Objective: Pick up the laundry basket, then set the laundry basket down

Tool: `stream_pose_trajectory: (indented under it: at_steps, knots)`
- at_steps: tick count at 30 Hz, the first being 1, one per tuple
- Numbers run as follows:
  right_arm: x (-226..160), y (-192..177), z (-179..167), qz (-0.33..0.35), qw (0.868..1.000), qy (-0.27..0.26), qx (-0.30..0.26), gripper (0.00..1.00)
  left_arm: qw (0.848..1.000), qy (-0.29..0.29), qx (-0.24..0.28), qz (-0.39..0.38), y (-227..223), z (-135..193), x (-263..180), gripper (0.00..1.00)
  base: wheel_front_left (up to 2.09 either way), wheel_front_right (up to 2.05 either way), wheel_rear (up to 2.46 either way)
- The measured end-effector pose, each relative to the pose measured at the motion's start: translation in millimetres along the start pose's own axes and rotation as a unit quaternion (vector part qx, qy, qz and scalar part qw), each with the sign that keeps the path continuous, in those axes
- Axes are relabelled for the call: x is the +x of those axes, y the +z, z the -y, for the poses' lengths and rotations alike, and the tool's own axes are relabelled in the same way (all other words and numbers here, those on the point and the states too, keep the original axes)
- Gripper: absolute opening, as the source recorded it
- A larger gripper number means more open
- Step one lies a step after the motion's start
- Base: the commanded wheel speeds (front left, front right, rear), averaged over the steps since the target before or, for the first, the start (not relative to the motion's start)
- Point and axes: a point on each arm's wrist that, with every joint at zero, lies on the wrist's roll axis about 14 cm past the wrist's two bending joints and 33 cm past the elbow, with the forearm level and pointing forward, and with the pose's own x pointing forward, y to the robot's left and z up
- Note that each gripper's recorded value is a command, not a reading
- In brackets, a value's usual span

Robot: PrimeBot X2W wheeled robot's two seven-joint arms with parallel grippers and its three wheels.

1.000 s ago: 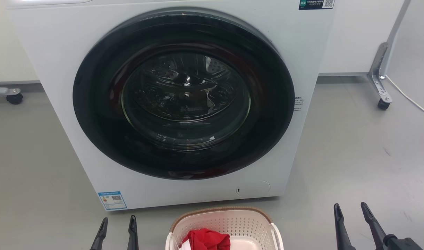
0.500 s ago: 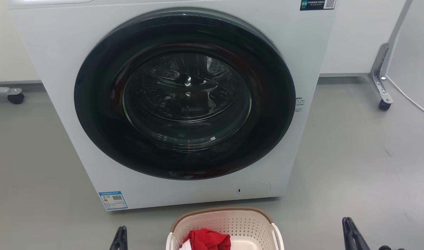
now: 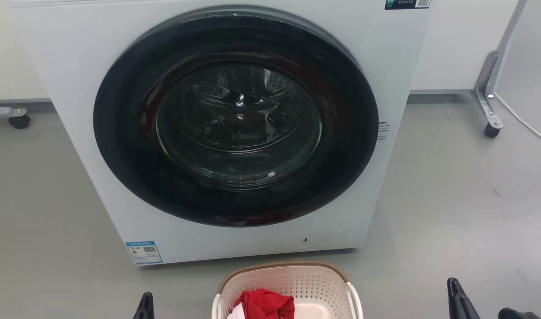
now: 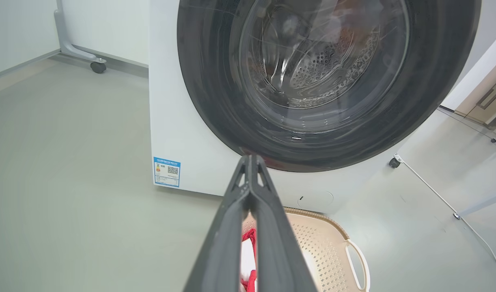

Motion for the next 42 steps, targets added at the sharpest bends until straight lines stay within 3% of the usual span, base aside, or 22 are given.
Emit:
stream_pose_trajectory:
  at_steps: [20, 42]
  knots:
    - [16, -2, 13, -0.025, 0.988, -0.028, 0.152, 0.0, 0.99, 0.016, -0.138, -0.023, 0, -11, 15, 0.0, 0.0, 0.0, 0.0]
    - [31, -1, 21, -0.035, 0.949, -0.039, 0.31, 0.0, 0.958, 0.019, -0.284, -0.033, 3, -17, 28, 0.0, 0.0, 0.0, 0.0]
